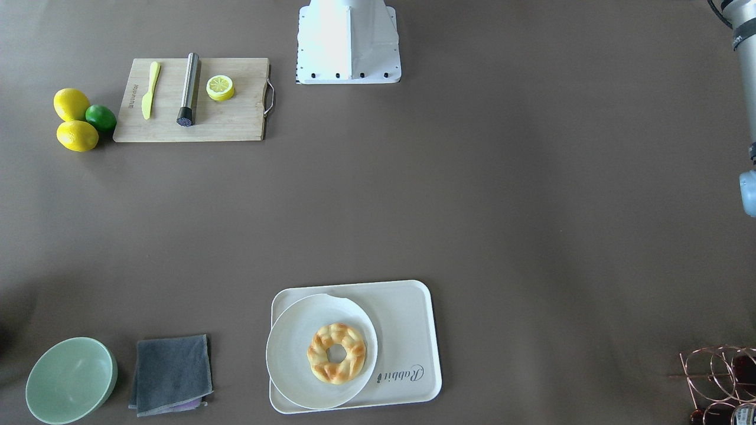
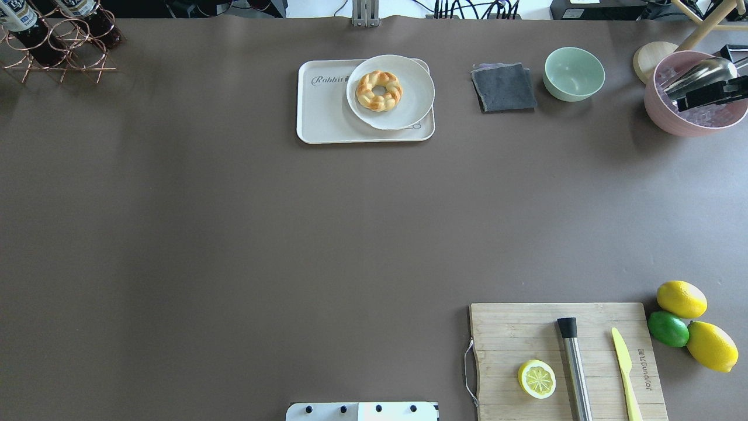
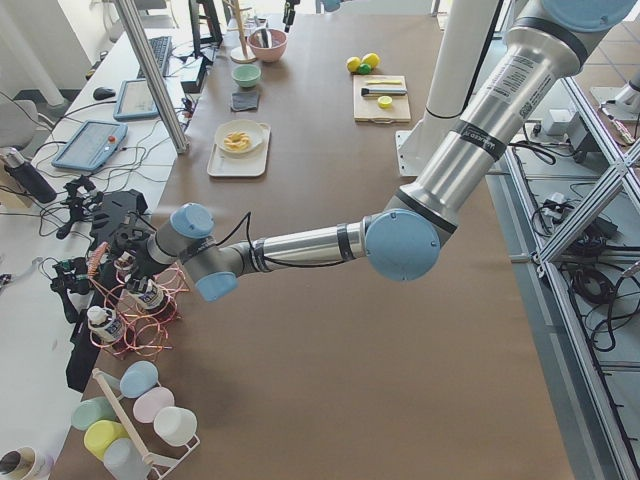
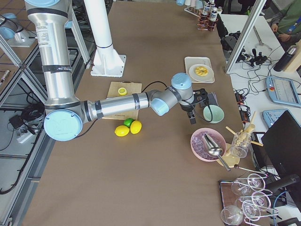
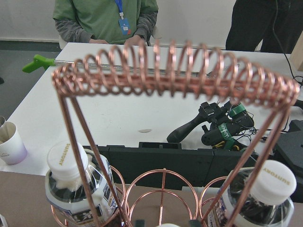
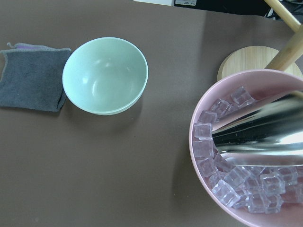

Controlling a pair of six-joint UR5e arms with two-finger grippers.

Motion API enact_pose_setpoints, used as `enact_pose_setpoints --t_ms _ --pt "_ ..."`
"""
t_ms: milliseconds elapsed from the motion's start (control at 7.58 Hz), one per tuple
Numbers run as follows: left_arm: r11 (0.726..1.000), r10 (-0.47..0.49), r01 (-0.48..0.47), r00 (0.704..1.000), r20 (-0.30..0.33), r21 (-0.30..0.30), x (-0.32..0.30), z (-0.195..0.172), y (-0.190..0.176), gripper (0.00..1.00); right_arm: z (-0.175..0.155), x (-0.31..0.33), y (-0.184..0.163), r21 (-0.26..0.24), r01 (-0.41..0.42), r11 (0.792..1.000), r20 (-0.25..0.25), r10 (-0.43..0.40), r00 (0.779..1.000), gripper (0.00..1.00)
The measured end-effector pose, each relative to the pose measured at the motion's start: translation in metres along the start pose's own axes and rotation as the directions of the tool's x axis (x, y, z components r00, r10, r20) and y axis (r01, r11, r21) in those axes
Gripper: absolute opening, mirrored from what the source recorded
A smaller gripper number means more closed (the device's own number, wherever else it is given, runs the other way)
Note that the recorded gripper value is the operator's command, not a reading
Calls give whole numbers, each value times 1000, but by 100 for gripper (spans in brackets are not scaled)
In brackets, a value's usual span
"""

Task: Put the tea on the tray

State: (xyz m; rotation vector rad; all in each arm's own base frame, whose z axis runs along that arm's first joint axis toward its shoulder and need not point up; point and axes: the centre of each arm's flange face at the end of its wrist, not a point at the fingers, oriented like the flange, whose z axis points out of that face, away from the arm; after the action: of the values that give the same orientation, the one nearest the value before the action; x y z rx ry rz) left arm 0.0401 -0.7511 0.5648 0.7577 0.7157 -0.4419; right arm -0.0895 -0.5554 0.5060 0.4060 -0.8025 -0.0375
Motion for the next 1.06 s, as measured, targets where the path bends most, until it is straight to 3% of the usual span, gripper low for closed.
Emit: enact_pose_setpoints --t_ms 396,660,792,1056 --pt "998 -22 23 1000 -19 55 -11 -57 -52 0 0 1 2 -1 -1 1000 -1 1 1000 100" --pt "998 -44 46 997 -57 31 -12 -105 -75 0 0 2 3 -3 -2 1000 0 2 1000 100" --pt "999 -52 52 993 -104 -3 -14 -129 -74 0 0 1 3 -3 -2 1000 0 2 1000 100" --pt "999 -28 24 983 -183 -26 -6 -173 -39 0 -1 -1 2 0 2 1000 3 -2 1000 100"
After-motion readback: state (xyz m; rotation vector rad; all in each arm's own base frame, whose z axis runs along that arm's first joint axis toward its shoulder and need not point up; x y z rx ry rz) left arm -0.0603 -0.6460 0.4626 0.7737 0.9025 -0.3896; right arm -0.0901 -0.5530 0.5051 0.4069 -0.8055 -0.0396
